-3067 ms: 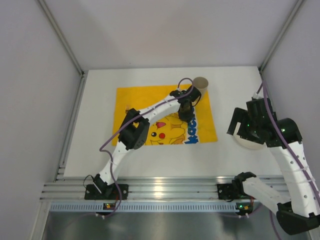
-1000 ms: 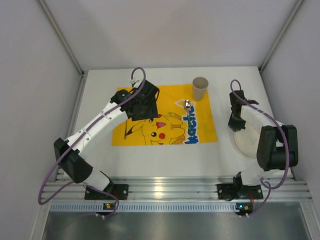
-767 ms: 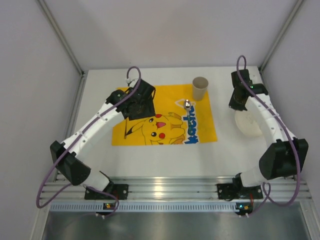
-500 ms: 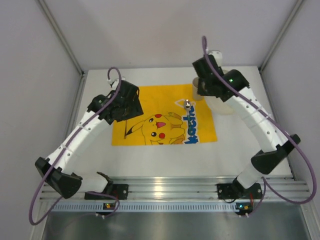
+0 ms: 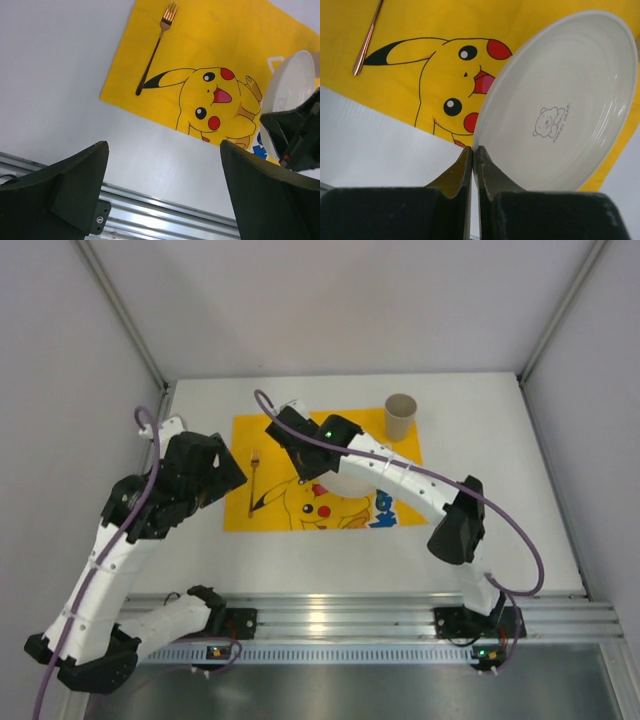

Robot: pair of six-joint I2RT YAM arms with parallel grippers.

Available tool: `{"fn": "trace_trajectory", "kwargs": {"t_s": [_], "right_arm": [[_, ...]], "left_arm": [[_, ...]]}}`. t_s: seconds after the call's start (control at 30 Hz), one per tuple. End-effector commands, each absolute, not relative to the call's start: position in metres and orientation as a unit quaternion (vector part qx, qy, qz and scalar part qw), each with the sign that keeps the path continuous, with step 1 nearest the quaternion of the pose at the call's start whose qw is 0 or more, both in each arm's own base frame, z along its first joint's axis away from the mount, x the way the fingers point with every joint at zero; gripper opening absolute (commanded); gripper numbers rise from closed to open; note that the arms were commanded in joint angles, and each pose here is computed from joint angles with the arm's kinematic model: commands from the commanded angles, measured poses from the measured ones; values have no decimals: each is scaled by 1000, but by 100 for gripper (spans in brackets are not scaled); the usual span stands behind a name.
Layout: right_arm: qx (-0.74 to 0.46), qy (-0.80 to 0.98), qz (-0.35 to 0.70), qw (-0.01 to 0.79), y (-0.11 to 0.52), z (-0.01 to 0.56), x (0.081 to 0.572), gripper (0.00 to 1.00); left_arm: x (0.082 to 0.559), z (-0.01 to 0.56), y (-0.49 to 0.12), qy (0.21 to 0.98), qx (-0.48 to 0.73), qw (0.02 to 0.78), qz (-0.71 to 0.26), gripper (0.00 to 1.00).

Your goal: Set the dinner table for one person

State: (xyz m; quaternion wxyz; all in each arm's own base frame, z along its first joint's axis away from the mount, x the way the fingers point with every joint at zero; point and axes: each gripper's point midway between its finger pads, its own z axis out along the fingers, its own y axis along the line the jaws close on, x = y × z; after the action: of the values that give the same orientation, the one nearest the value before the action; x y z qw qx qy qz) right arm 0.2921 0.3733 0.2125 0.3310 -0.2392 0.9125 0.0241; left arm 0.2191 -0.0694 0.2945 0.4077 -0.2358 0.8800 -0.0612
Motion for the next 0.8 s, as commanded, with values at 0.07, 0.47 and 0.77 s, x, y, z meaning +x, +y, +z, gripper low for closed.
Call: {"fn": "trace_trajectory", "kwargs": {"t_s": [0.07, 0.47, 0.77], "right_arm": [[-273, 887, 80, 364, 418, 208, 312, 0], [-297, 880, 72, 364, 467, 123, 352, 0], [-276, 895, 57, 346, 462, 81, 362, 0]], "left_arm": [[177, 287, -39, 874, -278, 396, -44, 98], [143, 292, -13, 857, -302, 415, -49, 98], [134, 299, -16, 861, -280, 418, -74, 98]]}}
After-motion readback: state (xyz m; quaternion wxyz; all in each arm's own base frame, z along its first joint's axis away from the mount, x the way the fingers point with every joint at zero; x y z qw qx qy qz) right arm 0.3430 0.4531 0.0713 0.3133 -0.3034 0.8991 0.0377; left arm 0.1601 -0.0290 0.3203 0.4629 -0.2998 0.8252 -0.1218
